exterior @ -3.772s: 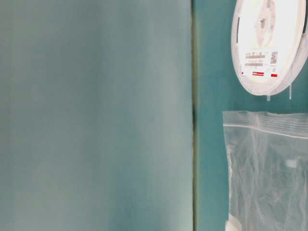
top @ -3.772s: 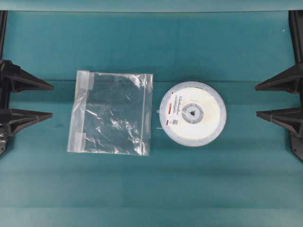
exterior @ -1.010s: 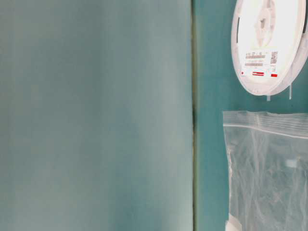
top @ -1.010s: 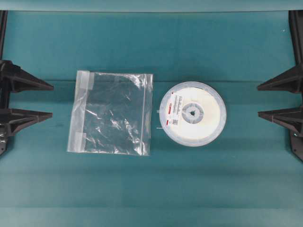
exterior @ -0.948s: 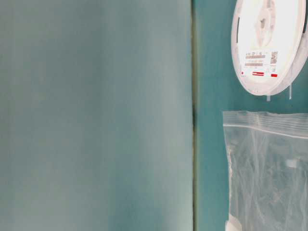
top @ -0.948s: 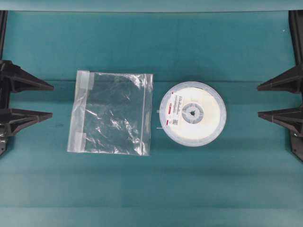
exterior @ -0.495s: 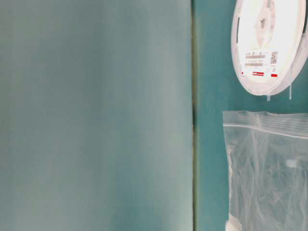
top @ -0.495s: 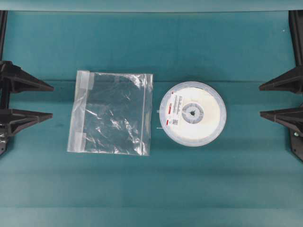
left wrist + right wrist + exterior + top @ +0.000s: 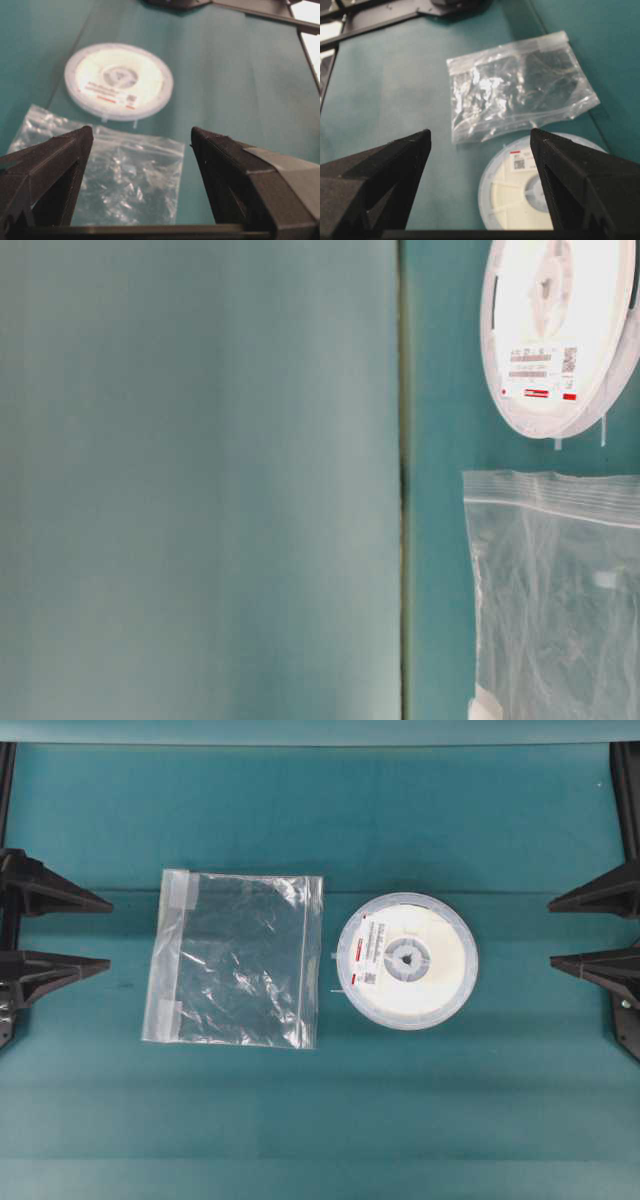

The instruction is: Take out the reel from the clear zip bag.

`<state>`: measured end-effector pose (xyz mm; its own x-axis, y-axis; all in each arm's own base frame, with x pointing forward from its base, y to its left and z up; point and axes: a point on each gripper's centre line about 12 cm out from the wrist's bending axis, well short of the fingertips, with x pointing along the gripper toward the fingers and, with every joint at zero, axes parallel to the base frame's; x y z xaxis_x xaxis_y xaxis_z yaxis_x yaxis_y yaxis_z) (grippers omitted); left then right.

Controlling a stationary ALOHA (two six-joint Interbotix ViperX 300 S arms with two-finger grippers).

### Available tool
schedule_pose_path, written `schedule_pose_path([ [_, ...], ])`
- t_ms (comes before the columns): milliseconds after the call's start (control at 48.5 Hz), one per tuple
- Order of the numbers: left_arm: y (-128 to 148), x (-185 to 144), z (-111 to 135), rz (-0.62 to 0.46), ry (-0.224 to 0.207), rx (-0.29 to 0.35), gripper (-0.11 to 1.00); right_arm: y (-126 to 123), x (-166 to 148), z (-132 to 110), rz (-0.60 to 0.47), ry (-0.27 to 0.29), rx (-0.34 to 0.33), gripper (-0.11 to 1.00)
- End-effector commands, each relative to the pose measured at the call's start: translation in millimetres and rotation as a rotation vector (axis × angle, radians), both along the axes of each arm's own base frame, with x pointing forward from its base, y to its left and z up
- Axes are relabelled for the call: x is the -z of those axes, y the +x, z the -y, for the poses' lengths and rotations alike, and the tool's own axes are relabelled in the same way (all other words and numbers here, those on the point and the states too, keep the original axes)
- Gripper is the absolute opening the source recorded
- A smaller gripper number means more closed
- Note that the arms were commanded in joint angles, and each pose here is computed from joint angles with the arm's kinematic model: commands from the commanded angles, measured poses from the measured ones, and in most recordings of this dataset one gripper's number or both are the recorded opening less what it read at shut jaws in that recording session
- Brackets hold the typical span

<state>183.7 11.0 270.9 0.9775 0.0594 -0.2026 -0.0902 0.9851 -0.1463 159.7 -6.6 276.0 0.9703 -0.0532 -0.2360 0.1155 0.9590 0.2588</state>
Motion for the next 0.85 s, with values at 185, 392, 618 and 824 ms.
schedule_pose_path([
  [185,1.2,-6.8,0.5,0.020,0.003,0.003,0.87,1.0,-2.5,-0.3,0.008,-0.002,-0.003,0.92],
  [392,1.2,-6.8,0.5,0.020,0.003,0.003,0.87,0.7,-2.1,-0.4,0.008,0.000,-0.003,0.92],
  [618,1.0,-6.9,0.5,0.020,0.003,0.003,0.87,1.0,-2.5,-0.4,0.008,0.003,-0.002,0.92],
  [824,1.2,-6.1,0.5,0.018,0.003,0.003,0.87,1.0,-1.9,-0.4,0.006,0.001,-0.003,0.92],
])
